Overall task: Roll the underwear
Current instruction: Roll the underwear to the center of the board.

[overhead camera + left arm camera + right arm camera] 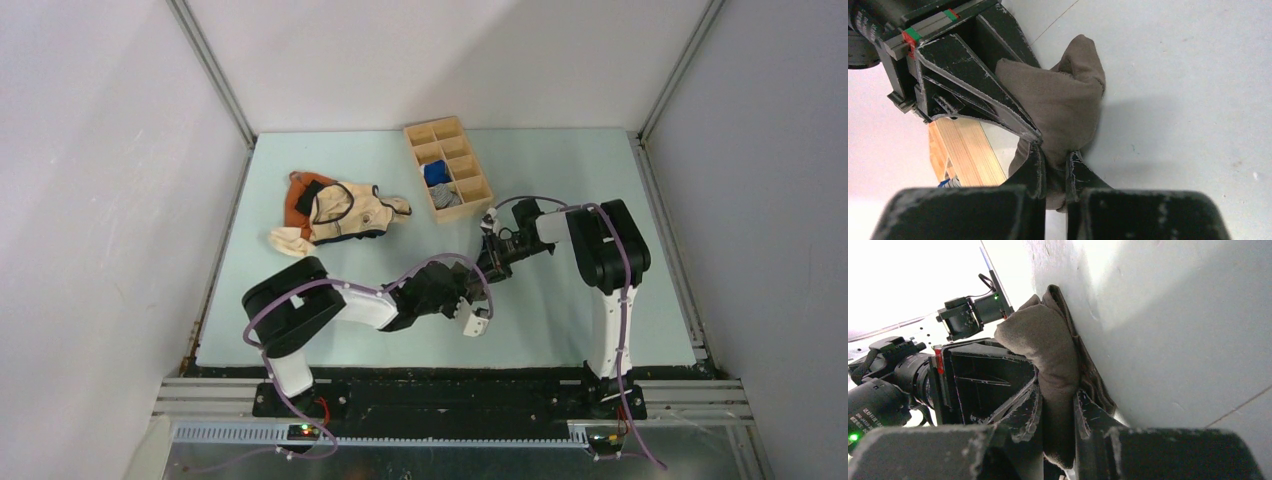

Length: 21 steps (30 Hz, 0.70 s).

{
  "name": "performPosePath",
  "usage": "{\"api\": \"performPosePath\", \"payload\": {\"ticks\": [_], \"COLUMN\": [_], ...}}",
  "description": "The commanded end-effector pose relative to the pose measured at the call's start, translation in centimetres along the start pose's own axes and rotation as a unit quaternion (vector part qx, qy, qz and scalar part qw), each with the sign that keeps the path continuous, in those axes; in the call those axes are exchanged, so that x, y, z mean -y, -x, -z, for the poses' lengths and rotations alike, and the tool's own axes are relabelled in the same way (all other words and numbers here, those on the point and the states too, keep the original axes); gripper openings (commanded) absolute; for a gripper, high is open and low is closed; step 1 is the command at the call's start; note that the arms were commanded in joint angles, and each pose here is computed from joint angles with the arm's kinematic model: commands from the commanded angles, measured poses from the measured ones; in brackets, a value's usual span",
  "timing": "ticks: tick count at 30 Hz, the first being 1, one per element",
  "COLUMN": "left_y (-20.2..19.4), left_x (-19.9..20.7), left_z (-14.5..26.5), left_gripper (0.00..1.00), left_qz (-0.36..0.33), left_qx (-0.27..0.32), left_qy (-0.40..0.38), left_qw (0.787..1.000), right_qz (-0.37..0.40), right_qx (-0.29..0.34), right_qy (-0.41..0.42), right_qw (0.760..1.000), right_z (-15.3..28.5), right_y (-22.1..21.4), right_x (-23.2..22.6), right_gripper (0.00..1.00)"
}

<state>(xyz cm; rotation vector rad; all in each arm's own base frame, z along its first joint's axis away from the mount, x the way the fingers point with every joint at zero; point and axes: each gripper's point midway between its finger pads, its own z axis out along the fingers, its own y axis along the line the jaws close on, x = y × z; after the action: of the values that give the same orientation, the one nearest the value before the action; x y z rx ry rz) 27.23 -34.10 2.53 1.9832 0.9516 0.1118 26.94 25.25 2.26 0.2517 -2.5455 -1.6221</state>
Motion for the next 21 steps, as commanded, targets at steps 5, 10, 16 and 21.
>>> {"api": "performPosePath", "payload": {"ticks": [5,10,16,21], "left_y": [-5.2,-5.1,-4.4,-2.8], "left_x": [3.5,5.0,7.7,9.8], "left_z": [0.3,1.0,3.2,6.2], "left_gripper": [0.00,0.00,0.00,0.00], "left_qz": [0.040,0.041,0.066,0.103], "left_qx": [-0.109,-0.105,-0.107,-0.102], "left_qy": [-0.072,-0.136,-0.283,-0.391], "left_qw": [0.991,0.984,0.951,0.909], "right_qz": [-0.038,-0.007,0.174,0.413], "right_qx": [-0.049,0.005,0.164,0.405], "right_qy": [-0.095,-0.110,-0.180,-0.344], "right_qw": [0.994,0.994,0.954,0.740], "right_z": [-1.5,1.9,13.4,25.1], "right_y": [-3.5,-0.3,4.9,3.4], "right_x": [5.0,3.2,-1.9,-8.5], "right_gripper": [0.35,0.83,0.99,0.99]}}
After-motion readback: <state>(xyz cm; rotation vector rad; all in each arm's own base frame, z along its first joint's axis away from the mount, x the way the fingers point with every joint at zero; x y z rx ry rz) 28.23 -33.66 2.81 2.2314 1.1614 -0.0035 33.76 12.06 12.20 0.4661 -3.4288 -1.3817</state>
